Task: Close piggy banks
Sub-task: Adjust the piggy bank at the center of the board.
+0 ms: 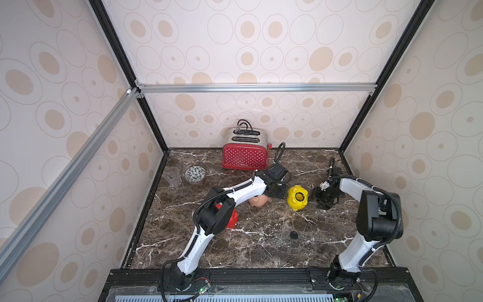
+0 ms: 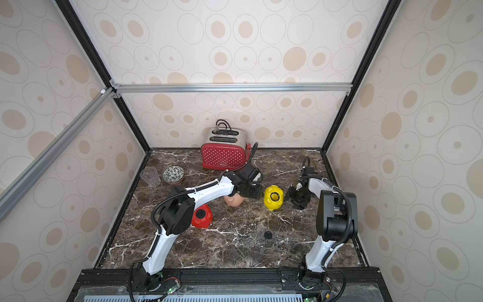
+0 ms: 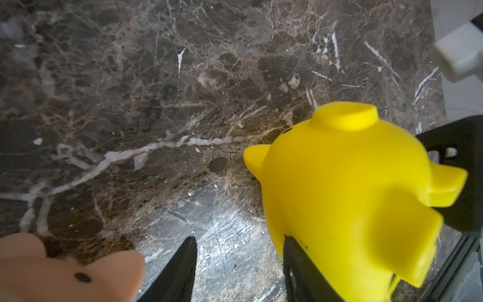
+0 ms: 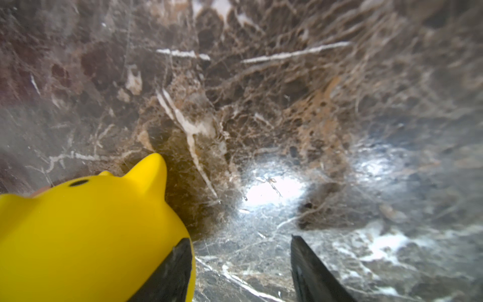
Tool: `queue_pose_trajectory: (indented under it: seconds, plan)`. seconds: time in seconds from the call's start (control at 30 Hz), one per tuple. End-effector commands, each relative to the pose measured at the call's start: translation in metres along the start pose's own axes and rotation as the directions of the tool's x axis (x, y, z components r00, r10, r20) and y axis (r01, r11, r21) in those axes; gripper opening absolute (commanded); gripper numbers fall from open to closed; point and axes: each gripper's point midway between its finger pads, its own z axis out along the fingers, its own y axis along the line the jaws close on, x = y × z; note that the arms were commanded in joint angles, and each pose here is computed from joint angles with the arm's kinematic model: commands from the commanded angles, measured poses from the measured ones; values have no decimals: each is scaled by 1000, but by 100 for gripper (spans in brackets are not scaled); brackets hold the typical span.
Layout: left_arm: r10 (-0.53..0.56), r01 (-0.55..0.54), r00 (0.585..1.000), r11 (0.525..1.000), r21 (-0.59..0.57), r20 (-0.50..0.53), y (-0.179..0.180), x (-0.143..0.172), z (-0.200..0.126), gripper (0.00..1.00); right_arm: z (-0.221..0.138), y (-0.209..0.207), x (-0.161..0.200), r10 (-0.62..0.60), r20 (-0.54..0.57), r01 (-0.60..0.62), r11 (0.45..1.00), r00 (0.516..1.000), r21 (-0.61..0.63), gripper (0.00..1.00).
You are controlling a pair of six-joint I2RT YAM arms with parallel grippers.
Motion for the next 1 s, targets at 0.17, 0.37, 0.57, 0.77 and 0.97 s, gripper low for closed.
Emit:
queue_pose_trajectory:
  seconds: [0.17,0.37,0.57,0.77,0.97]
  plan:
    - [18,-18,1000,1000,0,19,-3,-7,-8,56,-17,7,3,-7,24,7,1000,1000,-8,63]
    - [9,-10,999,1000,17,35,-7,-12,-9,57,-21,8,0,-6,39,6,1000,999,-7,63]
    - [-20,17,998,998,53,63,-15,-20,-9,59,-26,12,-4,-8,50,9,1000,999,-12,63]
    - [-27,21,997,997,80,77,-24,-25,-9,49,-25,13,-5,-6,49,7,1000,999,-16,63]
    - [-25,20,997,998,66,73,-21,-24,-9,27,-24,13,-5,-8,48,9,1000,999,-18,63]
